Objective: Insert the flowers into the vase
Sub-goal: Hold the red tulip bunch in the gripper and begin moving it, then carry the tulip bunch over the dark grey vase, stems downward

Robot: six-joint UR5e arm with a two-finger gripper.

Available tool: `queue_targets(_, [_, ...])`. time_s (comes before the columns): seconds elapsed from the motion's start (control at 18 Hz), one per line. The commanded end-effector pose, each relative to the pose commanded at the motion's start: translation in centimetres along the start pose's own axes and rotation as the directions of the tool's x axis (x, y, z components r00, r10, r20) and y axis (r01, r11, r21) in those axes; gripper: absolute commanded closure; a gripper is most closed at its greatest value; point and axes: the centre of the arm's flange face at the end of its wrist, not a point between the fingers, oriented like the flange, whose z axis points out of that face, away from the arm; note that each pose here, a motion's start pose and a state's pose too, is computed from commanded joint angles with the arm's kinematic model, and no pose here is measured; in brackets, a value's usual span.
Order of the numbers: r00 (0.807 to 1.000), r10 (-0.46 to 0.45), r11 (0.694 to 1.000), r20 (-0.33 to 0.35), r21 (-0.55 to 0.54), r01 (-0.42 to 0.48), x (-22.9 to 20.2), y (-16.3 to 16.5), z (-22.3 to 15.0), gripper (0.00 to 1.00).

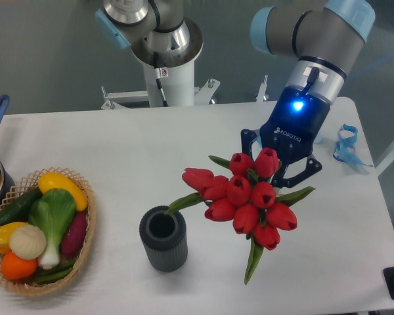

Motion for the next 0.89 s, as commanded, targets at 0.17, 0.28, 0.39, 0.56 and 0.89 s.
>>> queue_targets(0.17, [1.000,0.009,1.000,-0.015,0.007,-0.009,0.2,-0.1,0.8,0.72])
queue_targets(0.28, [0.999,0.016,0.998,-0.046,0.061,-0.013,0.3,-0.2,1.4,0.72])
queue_targets(0.39, [0.997,0.015,0.993,-0.077,0.117,-0.006,0.6,-0.5,1.3,0.72])
queue_targets(0.56, [0.986,0.008,0.968,-0.169,0.248,0.034,1.8,-0.9,1.6,0.72])
queue_targets(0.89, [0.959,-0.015,0.942,-0.282,0.318,0.108,6.0,-0.1,3.4,0.72])
